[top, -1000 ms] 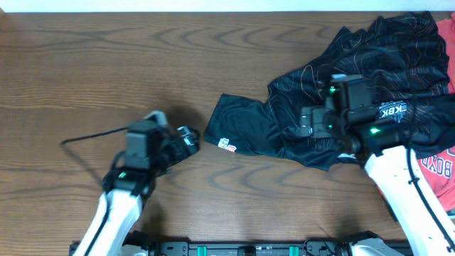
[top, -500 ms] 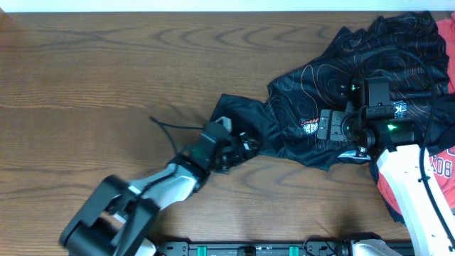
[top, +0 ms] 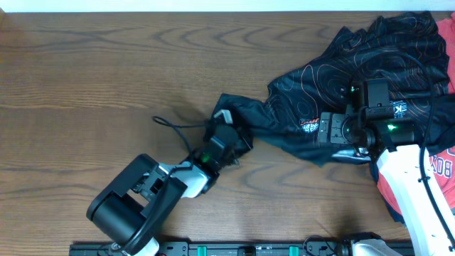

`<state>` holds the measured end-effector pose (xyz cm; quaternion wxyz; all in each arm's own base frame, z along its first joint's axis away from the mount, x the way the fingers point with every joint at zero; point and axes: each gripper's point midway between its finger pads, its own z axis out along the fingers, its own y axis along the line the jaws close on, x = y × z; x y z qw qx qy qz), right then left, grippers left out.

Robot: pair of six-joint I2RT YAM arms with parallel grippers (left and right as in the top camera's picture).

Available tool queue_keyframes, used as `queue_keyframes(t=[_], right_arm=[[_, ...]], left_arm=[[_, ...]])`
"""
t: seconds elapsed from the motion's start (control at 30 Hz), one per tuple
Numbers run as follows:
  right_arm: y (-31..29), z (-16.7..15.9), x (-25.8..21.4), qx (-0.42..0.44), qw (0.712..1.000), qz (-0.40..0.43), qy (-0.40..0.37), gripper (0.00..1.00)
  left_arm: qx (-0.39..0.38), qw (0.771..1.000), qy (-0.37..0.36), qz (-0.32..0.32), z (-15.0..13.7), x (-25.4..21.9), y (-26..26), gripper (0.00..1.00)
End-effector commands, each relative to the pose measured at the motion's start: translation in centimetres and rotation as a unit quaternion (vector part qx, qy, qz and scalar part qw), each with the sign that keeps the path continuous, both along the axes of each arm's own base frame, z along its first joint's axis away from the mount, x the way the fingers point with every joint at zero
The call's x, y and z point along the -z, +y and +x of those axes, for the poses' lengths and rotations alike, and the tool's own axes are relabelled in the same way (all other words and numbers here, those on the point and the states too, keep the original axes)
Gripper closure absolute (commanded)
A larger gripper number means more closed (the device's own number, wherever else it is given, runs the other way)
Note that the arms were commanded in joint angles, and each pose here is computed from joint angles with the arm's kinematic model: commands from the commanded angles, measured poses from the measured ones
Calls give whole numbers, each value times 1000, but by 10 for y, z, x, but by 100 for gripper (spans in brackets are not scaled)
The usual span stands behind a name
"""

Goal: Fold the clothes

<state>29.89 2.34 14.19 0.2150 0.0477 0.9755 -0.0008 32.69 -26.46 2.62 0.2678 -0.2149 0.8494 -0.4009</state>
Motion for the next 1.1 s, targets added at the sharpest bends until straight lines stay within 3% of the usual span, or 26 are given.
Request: queue_keyframes(t=[0.0, 0.2, 0.37, 0.5, 0.53, 0.57, 0.6, 0.73, 0.87, 1.07], right_arm=[[-4, 1, -4, 11, 1000, 0, -5, 1], [-9, -1, -3, 20, 1000, -1, 1, 1], [-14, -3, -2, 26, 1000, -2, 5, 1], [-14, -3, -2, 27, 1000, -2, 5, 1], [-14, -3, -2, 27, 1000, -2, 5, 1], [-14, -3, -2, 27, 1000, -1, 5, 1], [-14, -3, -2, 27, 1000, -1, 5, 1], [-14, -3, -2, 27, 1000, -1, 5, 1], [-14, -4, -1, 27, 1000, -2, 8, 1], [-14, -5, -1, 27, 1000, -2, 10, 1]], left_arm=[[-3, 998, -53, 36, 21, -14, 24, 94], [-31, 988, -136, 73, 57, -69, 92, 94], [-137, 964, -176, 148, 77, -111, 208, 94], [-252, 936, -179, 169, 80, -141, 311, 94], [-263, 933, -182, 165, 80, -148, 328, 90], [-263, 934, -185, 157, 80, -154, 336, 53], [-254, 937, -189, 145, 80, -159, 340, 2], [-176, 965, -173, 84, 74, -155, 309, 2], [-85, 996, -39, 8, 42, -109, 245, 2], [29, 984, 175, 13, -38, -42, 157, 2]])
